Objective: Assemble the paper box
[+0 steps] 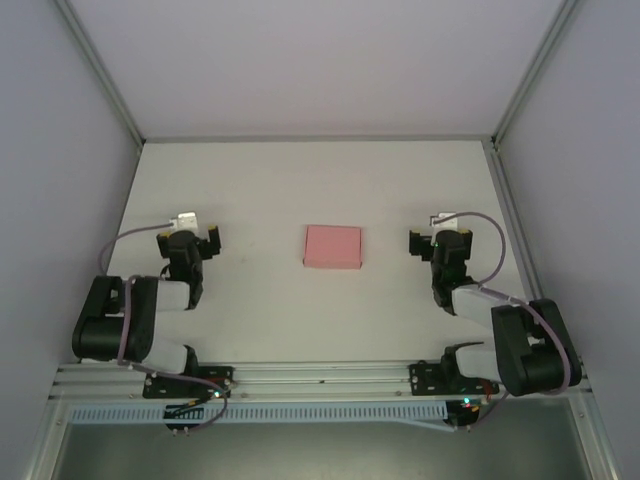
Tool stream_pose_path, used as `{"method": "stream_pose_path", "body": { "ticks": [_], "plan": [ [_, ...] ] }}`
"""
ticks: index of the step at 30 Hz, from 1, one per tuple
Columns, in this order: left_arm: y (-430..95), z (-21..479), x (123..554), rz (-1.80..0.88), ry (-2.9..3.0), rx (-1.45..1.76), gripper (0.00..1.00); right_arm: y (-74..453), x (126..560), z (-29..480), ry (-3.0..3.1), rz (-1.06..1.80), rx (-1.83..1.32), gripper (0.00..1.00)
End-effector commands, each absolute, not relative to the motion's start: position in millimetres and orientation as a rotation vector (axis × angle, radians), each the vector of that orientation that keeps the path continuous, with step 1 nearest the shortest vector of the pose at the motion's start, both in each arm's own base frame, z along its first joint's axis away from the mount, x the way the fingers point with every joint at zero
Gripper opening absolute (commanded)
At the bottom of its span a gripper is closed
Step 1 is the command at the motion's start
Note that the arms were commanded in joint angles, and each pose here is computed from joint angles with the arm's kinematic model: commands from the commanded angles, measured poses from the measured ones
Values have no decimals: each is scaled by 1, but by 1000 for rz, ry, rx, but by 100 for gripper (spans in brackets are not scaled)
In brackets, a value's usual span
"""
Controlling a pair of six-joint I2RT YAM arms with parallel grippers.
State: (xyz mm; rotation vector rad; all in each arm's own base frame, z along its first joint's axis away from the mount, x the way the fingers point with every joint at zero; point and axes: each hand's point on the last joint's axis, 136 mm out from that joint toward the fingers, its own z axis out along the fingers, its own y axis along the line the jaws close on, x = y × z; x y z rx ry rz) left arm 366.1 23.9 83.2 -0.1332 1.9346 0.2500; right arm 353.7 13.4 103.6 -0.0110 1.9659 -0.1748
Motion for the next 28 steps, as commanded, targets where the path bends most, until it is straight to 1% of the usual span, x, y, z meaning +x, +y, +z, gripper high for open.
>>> {"method": "stream_pose_path", "body": {
  "ticks": [1,3,5,7,8,10,12,13,15,17,28],
  "plan": [
    [27,120,375,197,1731,-130,100,17,367,143,1836,-105,-10,100],
    [25,121,372,184,1710,-114,100,15,361,125,1860,-63,7,100],
    [26,121,373,181,1710,-110,100,14,353,135,1710,-67,-16,100],
    [26,120,375,180,1720,-113,100,-1,353,123,1716,-82,77,100],
    [26,120,375,185,1720,-113,100,-8,358,109,1734,-76,109,100],
    [26,120,375,184,1722,-112,100,-11,375,115,1658,-18,129,100],
    [25,119,375,184,1724,-111,100,-23,388,92,1913,-6,193,100],
    [26,120,376,186,1719,-111,100,-21,394,92,1908,-32,172,100],
    [26,119,375,187,1723,-111,100,-13,390,102,1798,-29,132,100],
    [25,120,376,186,1722,-110,100,-15,391,94,1895,-46,142,100],
    [24,119,377,194,1729,-102,100,-10,392,95,1870,-25,108,100]
  ]
}}
